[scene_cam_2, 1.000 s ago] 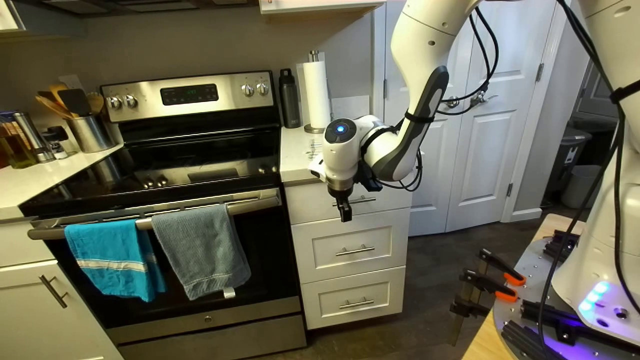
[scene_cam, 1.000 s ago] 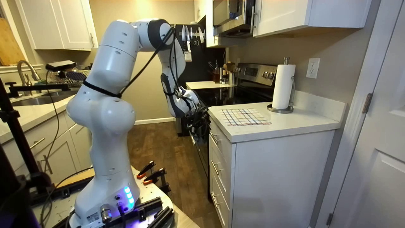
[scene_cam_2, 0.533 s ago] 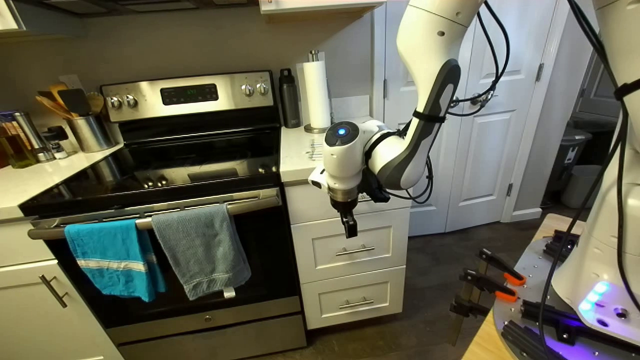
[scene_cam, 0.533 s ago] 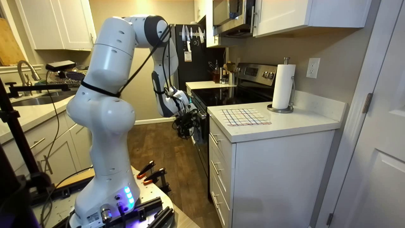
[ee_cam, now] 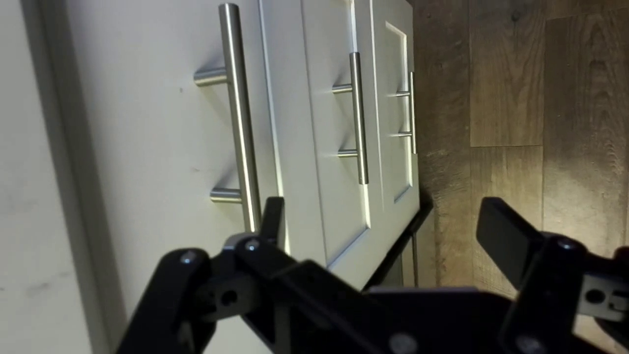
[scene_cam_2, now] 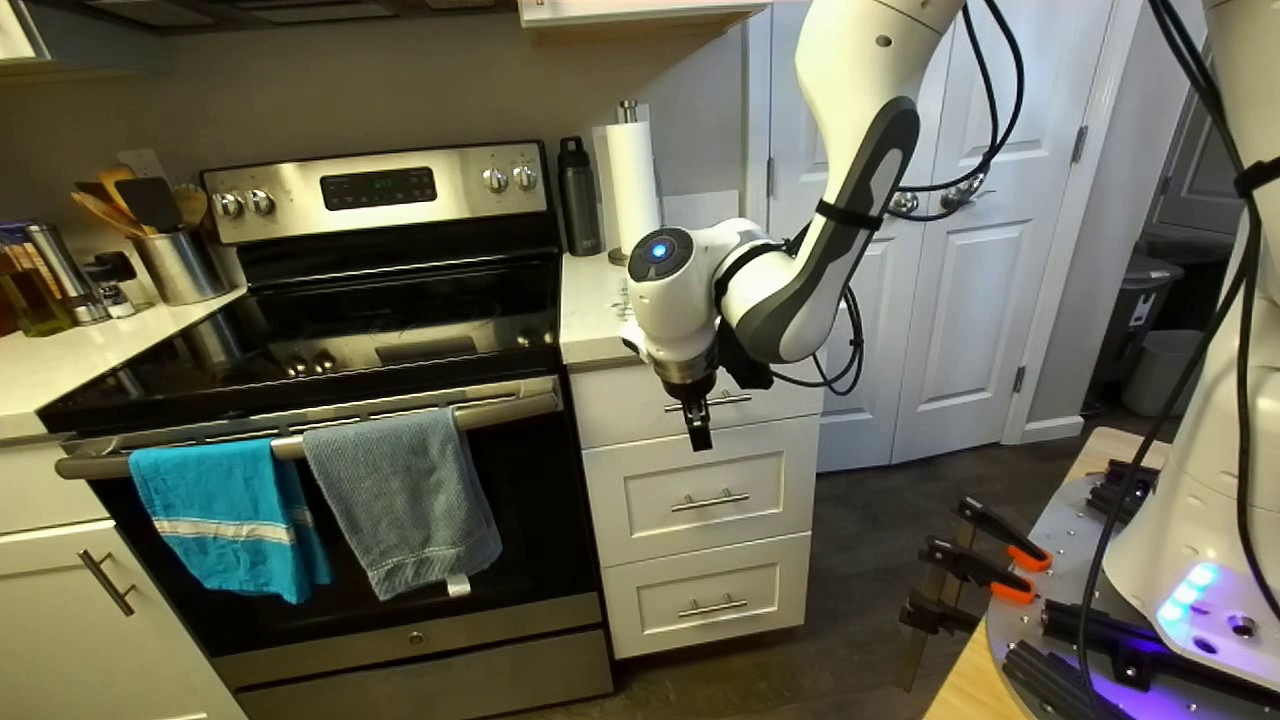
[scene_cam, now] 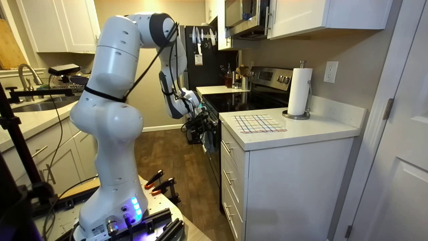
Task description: Pull open the top drawer
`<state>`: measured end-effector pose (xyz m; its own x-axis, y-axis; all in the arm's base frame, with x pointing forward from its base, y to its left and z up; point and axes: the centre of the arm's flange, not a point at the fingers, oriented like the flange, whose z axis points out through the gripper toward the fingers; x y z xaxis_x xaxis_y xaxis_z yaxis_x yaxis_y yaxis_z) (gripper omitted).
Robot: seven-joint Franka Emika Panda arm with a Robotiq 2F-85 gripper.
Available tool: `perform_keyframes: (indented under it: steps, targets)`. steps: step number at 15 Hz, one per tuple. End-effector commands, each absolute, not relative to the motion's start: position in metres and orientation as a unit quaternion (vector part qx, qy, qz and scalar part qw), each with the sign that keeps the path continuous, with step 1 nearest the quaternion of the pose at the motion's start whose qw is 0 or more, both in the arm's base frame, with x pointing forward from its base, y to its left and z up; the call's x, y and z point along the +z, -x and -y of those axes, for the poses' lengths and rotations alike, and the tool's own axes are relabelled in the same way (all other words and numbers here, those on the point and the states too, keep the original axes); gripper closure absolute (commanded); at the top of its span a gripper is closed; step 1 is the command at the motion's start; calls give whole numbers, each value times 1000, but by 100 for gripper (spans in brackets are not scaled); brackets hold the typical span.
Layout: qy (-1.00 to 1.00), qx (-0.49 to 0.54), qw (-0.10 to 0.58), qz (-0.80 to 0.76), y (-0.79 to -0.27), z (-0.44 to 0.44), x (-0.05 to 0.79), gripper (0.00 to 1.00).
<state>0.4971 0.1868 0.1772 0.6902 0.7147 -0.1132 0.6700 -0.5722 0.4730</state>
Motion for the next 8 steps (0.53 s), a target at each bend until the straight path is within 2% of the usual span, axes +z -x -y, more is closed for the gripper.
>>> perform_keyframes:
  steps: [1, 5, 8]
  targets:
    - [-912, 44, 273, -303, -499, -192, 184, 0]
    - [-927, 40, 290, -234, -504, -195, 184, 0]
    - [-917, 32, 306, -256, -503, -190, 179, 0]
